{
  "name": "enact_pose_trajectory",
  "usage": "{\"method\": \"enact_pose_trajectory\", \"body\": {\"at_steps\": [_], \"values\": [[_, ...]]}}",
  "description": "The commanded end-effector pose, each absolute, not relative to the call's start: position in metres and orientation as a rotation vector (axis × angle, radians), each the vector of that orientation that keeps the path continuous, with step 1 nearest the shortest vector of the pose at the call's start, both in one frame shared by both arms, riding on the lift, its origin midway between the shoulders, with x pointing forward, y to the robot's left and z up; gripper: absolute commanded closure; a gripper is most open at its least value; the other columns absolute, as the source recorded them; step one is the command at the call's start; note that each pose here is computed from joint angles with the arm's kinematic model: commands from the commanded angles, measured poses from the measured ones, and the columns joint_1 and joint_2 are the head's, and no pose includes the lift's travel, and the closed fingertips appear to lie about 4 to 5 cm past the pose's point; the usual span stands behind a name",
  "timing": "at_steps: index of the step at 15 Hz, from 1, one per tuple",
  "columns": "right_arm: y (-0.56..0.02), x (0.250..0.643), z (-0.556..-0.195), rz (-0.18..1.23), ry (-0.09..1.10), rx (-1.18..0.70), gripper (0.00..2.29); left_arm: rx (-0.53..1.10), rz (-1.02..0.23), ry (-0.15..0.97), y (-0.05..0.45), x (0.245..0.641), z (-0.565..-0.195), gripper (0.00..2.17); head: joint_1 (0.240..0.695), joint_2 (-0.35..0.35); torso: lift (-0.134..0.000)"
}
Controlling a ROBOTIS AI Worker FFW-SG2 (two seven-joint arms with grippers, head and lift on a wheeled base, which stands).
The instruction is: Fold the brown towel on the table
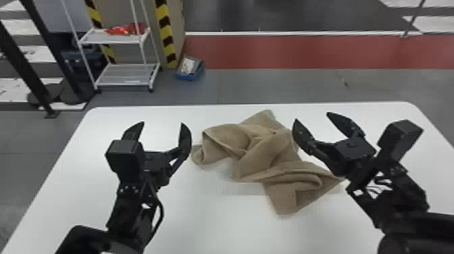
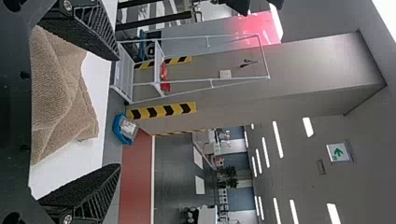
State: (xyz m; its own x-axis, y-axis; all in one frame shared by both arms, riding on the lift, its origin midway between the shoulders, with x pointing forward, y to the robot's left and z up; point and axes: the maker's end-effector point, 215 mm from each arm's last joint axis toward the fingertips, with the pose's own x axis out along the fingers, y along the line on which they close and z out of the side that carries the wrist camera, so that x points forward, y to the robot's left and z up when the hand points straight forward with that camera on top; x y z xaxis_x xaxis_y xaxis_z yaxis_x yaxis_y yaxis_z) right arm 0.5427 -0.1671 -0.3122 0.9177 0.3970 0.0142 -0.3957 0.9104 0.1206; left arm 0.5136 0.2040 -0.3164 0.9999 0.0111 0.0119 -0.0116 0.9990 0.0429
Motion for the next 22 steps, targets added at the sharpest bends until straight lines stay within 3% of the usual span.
{"method": "enact_pose_trajectory", "body": {"at_steps": [1,10,16,22], "values": [[-0.168,0.543,-0.312,0.407,0.009,0.127,0.07,0.042,0.012,-0.025,0.204,0.514,-0.313,0.09,0.695,0.039,-0.124],[-0.172,0.542,-0.308,0.402,-0.005,0.130,0.07,0.034,0.023,-0.041,0.206,0.511,-0.309,0.09,0.695,0.037,-0.124],[-0.245,0.523,-0.345,0.287,0.058,0.102,0.07,0.003,0.045,0.014,0.205,0.496,-0.336,0.09,0.695,0.015,-0.124],[-0.342,0.496,-0.396,0.114,0.199,0.102,0.18,-0.086,-0.013,0.154,0.163,0.482,-0.378,0.11,0.695,-0.115,-0.124]]}}
